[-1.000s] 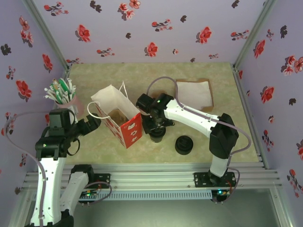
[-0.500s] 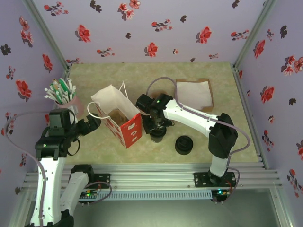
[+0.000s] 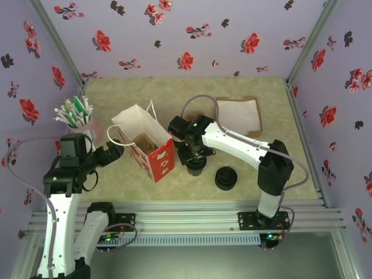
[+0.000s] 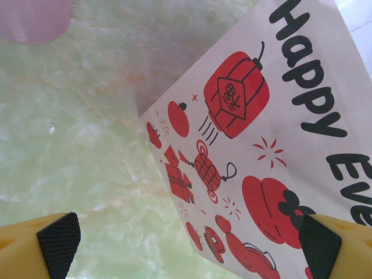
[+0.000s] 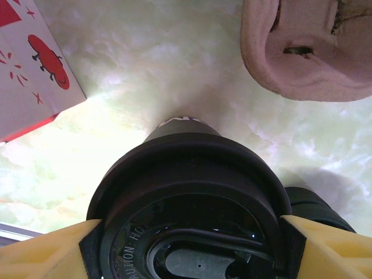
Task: Pack the takeout coffee
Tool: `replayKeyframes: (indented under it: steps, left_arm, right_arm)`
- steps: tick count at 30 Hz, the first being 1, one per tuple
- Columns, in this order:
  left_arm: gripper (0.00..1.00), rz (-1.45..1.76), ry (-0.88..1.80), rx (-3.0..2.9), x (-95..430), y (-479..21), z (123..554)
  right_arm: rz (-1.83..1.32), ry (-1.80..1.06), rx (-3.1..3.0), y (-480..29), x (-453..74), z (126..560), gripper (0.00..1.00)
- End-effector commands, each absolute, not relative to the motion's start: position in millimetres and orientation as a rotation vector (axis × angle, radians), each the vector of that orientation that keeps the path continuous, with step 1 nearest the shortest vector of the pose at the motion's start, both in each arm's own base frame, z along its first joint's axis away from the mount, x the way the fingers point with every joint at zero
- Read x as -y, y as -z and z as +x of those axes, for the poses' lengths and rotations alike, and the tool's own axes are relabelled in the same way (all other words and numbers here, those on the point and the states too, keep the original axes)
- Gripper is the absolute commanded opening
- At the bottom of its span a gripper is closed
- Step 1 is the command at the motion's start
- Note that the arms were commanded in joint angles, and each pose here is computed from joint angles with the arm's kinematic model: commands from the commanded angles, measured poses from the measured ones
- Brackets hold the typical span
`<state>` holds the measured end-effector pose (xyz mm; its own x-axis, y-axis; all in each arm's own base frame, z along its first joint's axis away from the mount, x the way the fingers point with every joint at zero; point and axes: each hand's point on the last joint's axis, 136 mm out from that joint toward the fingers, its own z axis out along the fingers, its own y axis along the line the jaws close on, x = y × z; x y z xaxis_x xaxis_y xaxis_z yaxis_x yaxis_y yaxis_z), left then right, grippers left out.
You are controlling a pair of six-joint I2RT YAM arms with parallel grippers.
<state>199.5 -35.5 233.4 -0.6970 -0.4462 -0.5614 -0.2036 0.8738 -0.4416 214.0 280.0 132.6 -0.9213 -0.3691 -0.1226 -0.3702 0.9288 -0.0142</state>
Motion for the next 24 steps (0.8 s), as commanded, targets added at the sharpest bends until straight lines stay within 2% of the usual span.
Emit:
replayKeyframes:
  steps: [1,10,24]
  left_arm:
    - [0.99,-0.455,0.435,-2.339,32.6,-233.4,198.3]
    - [0.99,-0.455,0.435,-2.339,32.4,-233.4,198.8]
    - [0.99,-0.458,0.434,-2.340,32.3,-233.0,198.5]
  right_arm:
    - [-0.564,0.038,-2.959,-142.7,-262.8,203.9,0.76]
    - [-0.565,0.039,-2.975,-135.6,-257.1,190.4,0.76]
    - [-0.562,0.038,-2.979,-133.0,-255.1,186.7,0.82]
